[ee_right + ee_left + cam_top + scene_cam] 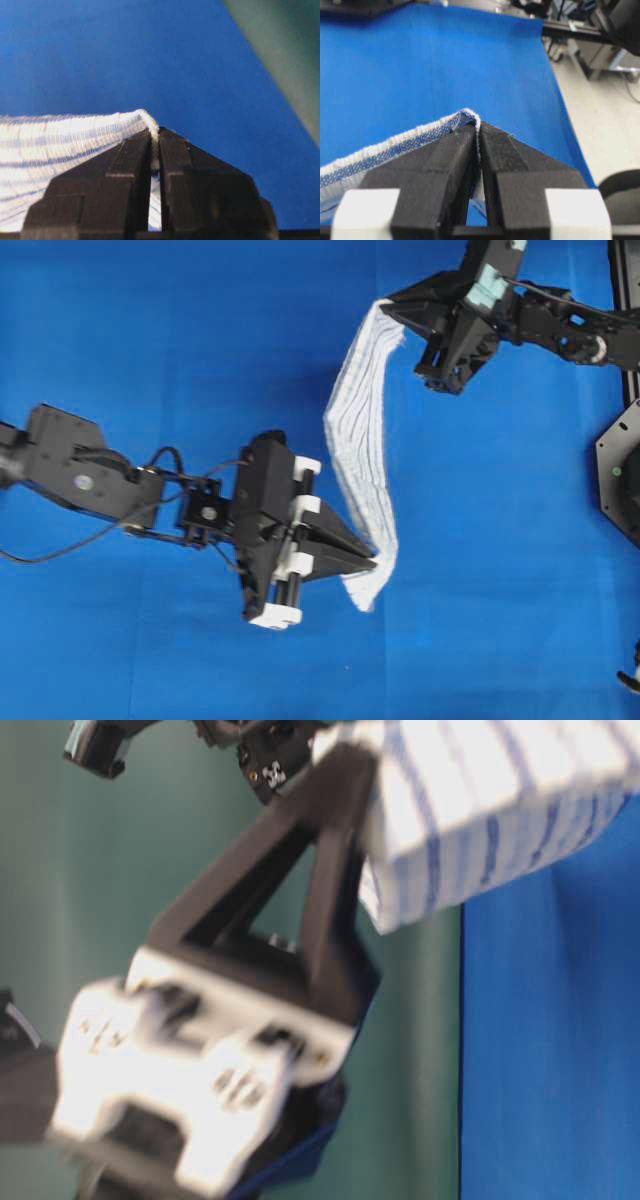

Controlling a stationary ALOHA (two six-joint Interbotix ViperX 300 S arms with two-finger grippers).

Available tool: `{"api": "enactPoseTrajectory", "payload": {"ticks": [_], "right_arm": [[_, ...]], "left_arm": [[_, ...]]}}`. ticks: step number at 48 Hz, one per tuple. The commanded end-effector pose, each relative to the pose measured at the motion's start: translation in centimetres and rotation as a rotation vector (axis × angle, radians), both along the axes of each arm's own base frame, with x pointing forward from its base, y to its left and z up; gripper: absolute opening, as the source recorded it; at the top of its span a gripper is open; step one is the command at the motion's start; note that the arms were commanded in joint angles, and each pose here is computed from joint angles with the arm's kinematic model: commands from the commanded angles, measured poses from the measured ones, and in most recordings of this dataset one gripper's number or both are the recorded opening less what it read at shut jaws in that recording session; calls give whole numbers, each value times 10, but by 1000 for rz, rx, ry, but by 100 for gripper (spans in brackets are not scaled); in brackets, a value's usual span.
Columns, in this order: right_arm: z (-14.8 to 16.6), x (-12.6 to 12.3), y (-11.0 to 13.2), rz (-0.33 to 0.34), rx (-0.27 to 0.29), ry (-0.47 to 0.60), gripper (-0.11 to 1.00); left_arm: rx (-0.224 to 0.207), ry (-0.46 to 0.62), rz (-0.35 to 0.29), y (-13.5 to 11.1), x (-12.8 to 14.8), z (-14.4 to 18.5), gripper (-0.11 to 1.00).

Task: Fold the blue towel.
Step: 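Rotate the lifted strip to vertical, right gripper moving to the far side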

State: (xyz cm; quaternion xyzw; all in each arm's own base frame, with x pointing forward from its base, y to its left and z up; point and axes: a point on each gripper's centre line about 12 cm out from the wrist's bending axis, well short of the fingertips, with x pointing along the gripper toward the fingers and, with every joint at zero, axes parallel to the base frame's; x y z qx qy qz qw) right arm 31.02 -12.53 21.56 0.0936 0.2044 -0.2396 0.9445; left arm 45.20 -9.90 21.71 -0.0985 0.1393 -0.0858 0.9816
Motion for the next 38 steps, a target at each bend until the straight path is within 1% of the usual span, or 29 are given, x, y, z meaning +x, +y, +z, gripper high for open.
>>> {"api": "enactPoseTrajectory", "payload": {"ticks": [1,6,11,21,32,38], "right_arm": [[13,6,-7,-13,-23,-32,-3],[14,7,-12,-20,-35,-30,-3],[14,5,-16,-31,-37,-27,-3],[9,6,-19,-36,-35,-12,-3],[-15,16,-23,-33,-11,54,-3],[-26,24,-27,-32,-2,81,-3]], "left_arm": [[14,-74,-10,-4,12,15,3],[41,-81,-14,-5,20,12,3],[58,-87,-13,-4,25,8,3],[56,-129,-7,-2,24,-1,3],[53,-162,0,2,14,-23,3],[53,-149,3,3,8,-38,3]]}}
